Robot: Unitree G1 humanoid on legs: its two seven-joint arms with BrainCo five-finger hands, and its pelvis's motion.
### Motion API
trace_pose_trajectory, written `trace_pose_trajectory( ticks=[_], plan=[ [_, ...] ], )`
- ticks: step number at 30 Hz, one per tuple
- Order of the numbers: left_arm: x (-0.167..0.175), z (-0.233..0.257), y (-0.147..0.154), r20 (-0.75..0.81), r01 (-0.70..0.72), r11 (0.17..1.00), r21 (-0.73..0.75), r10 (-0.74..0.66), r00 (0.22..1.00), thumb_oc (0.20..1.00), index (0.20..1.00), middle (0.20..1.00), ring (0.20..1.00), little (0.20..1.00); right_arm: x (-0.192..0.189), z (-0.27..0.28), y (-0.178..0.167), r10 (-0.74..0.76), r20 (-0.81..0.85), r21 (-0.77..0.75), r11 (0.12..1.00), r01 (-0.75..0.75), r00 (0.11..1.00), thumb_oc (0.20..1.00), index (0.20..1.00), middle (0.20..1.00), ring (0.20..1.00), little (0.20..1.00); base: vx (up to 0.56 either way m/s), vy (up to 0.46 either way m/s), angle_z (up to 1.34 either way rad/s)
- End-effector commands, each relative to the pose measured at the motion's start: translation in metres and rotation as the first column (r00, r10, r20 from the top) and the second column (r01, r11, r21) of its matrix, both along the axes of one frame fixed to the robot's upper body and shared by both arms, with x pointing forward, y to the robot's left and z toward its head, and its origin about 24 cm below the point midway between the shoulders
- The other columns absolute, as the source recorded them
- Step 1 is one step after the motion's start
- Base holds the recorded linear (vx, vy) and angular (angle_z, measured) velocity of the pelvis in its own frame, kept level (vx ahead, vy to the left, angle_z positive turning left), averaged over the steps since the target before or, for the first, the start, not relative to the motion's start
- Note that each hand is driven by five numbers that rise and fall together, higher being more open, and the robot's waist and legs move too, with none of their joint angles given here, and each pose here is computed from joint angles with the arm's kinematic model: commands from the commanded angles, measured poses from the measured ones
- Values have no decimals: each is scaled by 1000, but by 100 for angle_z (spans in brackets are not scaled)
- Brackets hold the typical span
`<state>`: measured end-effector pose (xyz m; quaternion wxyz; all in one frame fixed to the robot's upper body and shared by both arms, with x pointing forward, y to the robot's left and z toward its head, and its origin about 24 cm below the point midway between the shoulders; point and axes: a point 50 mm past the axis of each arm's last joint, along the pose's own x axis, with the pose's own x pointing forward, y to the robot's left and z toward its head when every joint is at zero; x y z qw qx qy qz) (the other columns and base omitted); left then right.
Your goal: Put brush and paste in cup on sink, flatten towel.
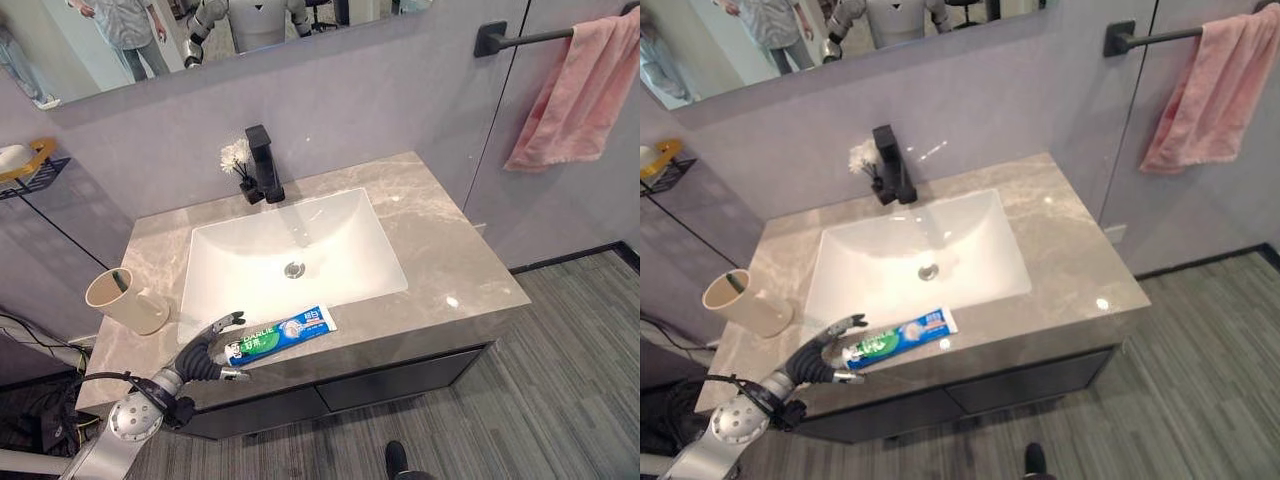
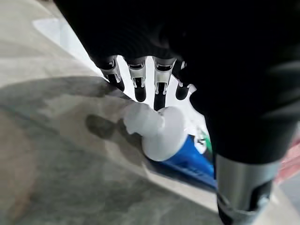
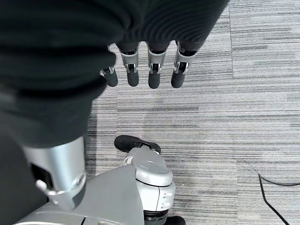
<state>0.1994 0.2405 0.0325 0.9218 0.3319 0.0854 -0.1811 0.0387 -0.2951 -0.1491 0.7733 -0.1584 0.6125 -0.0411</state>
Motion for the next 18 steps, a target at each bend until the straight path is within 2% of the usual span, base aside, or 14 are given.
trace_pose_trajectory(
  ticks=[1,7,9,10,11,13,14,15,18],
  plan=[
    [13,21,6,90,54,993,105,-63,994,1000,1000,1000,1000,1000,18,0,6,60,24,12,998,-60,998,1000,1000,1000,1000,1000,0,0,0],
    [12,20,6,86,78,983,169,-94,992,1000,1000,1000,1000,1000,20,0,6,72,30,7,997,-72,997,1000,1000,1000,1000,1000,0,0,0],
    [12,15,5,81,72,983,171,-87,993,755,755,755,755,755,19,0,6,69,31,2,998,-69,997,1000,1000,1000,1000,1000,0,0,0],
    [13,15,5,81,72,982,173,-87,993,686,686,686,686,686,19,0,6,69,31,1,998,-69,997,1000,1000,1000,1000,1000,0,0,0],
    [13,14,5,83,73,981,178,-89,993,573,573,573,573,573,19,0,6,69,32,1,998,-69,997,1000,1000,1000,1000,1000,0,0,0],
    [14,13,3,86,73,979,191,-91,992,404,404,404,404,404,17,-1,8,65,28,3,998,-65,997,1000,1000,1000,1000,1000,0,0,0],
    [15,13,2,92,77,978,194,-96,991,269,269,269,269,269,17,-1,8,63,29,2,998,-63,998,1000,1000,1000,1000,1000,0,0,0],
    [15,12,1,96,79,976,205,-101,990,200,200,200,200,200,17,-2,9,59,29,4,998,-60,998,1000,1000,1000,1000,1000,0,0,0],
    [17,13,-3,109,101,966,237,-129,986,200,200,200,200,200,16,-3,11,51,28,4,999,-51,998,1000,1000,1000,1000,1000,0,0,0]
  ],
)
